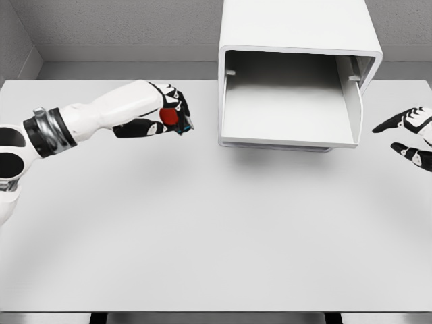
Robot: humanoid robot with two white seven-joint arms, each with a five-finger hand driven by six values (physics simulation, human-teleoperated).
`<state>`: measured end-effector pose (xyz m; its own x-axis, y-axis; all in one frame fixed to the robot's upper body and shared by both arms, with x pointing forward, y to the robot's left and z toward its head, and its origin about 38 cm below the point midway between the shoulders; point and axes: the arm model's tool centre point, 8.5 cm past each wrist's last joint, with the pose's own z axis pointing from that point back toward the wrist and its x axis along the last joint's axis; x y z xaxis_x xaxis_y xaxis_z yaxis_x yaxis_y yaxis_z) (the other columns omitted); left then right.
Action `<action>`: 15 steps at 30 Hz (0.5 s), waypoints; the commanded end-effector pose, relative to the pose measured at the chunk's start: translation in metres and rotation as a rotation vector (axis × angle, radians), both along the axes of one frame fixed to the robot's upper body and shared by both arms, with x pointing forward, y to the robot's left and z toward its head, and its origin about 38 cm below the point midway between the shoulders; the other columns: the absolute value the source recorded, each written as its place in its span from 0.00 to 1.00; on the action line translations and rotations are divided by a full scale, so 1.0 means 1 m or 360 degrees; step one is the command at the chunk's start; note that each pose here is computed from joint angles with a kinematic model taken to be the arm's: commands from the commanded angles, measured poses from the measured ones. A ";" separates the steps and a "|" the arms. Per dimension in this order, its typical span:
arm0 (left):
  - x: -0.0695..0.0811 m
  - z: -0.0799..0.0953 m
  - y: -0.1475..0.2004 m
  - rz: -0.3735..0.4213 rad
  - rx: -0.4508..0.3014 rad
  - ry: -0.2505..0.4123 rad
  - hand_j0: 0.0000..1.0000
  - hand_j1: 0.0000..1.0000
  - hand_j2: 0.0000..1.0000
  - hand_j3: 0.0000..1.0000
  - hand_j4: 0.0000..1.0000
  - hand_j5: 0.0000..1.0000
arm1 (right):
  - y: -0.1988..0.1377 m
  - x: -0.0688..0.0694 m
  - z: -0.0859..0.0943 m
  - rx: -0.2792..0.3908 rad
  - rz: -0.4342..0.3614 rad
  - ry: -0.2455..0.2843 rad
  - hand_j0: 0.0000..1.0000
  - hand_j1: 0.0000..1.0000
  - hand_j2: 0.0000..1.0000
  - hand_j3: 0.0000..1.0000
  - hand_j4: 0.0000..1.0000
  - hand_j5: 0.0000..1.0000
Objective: Slide open multi-storey tabletop storage cabinets and put open load switch and slide close multi-storey tabletop storage cabinets
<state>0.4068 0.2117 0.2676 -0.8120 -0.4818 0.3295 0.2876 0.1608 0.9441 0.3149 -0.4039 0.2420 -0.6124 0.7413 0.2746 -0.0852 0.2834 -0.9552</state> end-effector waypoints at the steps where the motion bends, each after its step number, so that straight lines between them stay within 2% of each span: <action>1: -0.002 0.003 -0.003 -0.0016 -0.0008 -0.0008 0.33 0.33 0.33 0.33 0.33 0.33 | 0.000 0.000 0.000 -0.0013 0.0006 0.0018 0.60 0.60 0.60 0.60 0.60 0.60; 10: -0.001 0.017 -0.017 -0.0084 0.0011 -0.0065 0.33 0.33 0.33 0.33 0.33 0.33 | -0.002 -0.009 -0.019 -0.0050 -0.0010 0.0112 0.61 0.61 0.61 0.61 0.61 0.61; 15: 0.000 0.023 -0.031 -0.0125 -0.0034 -0.0091 0.33 0.33 0.33 0.33 0.33 0.33 | -0.001 -0.017 -0.033 -0.0058 -0.0008 0.0183 0.62 0.62 0.62 0.62 0.62 0.62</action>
